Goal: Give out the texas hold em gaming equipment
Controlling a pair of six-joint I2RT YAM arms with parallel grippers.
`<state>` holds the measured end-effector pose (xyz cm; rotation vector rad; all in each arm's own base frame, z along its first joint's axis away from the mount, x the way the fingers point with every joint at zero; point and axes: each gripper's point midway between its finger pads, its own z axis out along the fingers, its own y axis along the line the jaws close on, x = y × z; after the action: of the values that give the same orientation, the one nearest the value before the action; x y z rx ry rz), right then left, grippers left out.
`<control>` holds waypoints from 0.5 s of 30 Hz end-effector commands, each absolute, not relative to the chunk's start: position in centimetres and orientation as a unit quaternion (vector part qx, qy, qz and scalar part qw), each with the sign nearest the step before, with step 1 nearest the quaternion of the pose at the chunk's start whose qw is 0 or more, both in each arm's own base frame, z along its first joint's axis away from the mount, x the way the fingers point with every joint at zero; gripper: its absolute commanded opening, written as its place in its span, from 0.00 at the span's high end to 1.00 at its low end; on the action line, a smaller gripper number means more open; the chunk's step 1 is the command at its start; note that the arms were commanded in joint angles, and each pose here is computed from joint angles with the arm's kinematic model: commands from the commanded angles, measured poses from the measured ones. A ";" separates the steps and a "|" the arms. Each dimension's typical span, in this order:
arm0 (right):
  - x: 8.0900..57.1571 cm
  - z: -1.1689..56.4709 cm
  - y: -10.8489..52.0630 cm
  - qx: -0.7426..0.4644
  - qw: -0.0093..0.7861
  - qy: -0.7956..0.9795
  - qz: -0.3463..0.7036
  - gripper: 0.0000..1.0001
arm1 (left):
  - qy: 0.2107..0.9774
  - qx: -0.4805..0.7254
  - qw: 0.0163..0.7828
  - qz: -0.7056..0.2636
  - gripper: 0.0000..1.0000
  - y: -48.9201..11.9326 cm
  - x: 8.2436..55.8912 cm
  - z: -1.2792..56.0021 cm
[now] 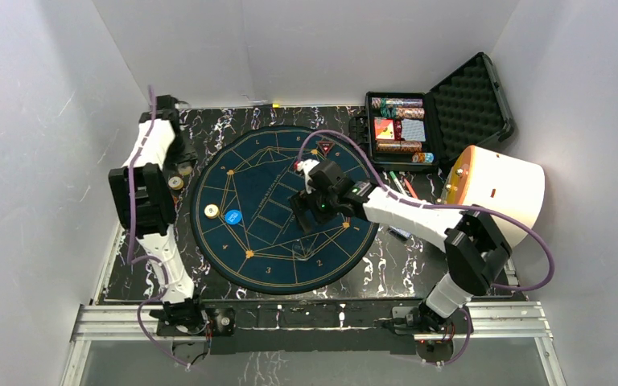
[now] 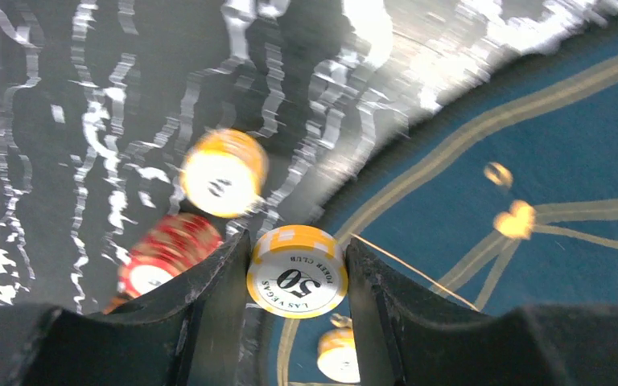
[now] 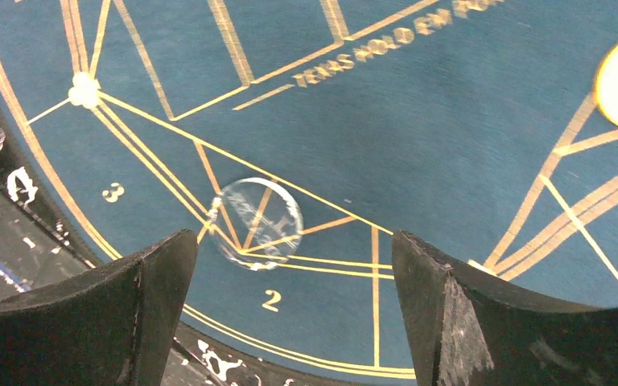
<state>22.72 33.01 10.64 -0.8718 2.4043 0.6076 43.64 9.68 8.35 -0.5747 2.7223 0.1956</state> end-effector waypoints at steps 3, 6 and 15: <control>27.6 17.3 26.5 -0.200 0.339 0.901 0.181 0.02 | 0.974 -0.104 0.199 0.039 0.78 -3.8 42.5 12.6; 28.0 19.7 23.2 -0.161 0.371 0.899 0.170 0.02 | 0.978 -0.055 0.199 0.028 0.78 -9.7 42.4 12.0; 26.1 22.3 18.9 -0.111 0.428 0.883 0.156 0.02 | 0.977 0.078 0.198 0.001 0.80 -25.7 40.8 9.4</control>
<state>26.53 20.73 24.08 -0.3372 2.1648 0.4658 41.86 -21.94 9.65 0.1698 2.7272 0.0041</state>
